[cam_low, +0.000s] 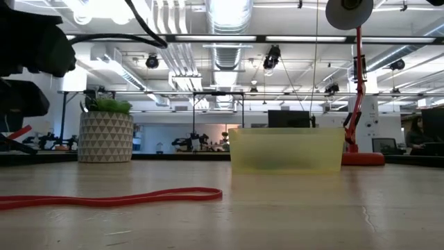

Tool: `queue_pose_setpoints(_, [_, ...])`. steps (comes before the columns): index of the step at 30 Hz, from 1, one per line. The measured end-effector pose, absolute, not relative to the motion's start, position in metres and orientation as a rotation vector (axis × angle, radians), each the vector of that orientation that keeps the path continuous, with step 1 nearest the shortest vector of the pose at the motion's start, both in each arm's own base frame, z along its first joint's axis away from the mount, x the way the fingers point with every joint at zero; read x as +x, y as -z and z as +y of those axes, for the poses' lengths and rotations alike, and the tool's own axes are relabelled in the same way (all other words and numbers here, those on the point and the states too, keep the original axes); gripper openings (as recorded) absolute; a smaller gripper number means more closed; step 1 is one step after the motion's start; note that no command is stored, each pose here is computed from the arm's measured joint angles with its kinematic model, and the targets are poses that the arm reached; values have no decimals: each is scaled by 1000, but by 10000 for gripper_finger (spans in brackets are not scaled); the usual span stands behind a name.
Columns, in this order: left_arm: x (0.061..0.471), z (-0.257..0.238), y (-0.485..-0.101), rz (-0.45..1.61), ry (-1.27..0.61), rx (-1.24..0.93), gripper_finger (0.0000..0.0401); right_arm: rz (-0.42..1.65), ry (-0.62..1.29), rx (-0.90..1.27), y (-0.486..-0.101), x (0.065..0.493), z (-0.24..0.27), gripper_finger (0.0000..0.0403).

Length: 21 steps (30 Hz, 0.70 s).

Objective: Pick and place rubber bands into bin
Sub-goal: Put the blue rubber band into the bin

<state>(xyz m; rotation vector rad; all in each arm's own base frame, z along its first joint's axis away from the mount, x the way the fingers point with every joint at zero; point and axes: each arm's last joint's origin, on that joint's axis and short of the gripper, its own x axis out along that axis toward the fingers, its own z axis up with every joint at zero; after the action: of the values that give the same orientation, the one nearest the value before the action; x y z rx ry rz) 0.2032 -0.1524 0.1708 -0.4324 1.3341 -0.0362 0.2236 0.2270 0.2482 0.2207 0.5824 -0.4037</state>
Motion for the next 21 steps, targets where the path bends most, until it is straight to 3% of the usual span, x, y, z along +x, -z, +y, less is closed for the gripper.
queue_pose_setpoints(21, [213, -160, -150, 1336, 62, -413, 118, 588, 402, 225, -242, 223, 226, 59])
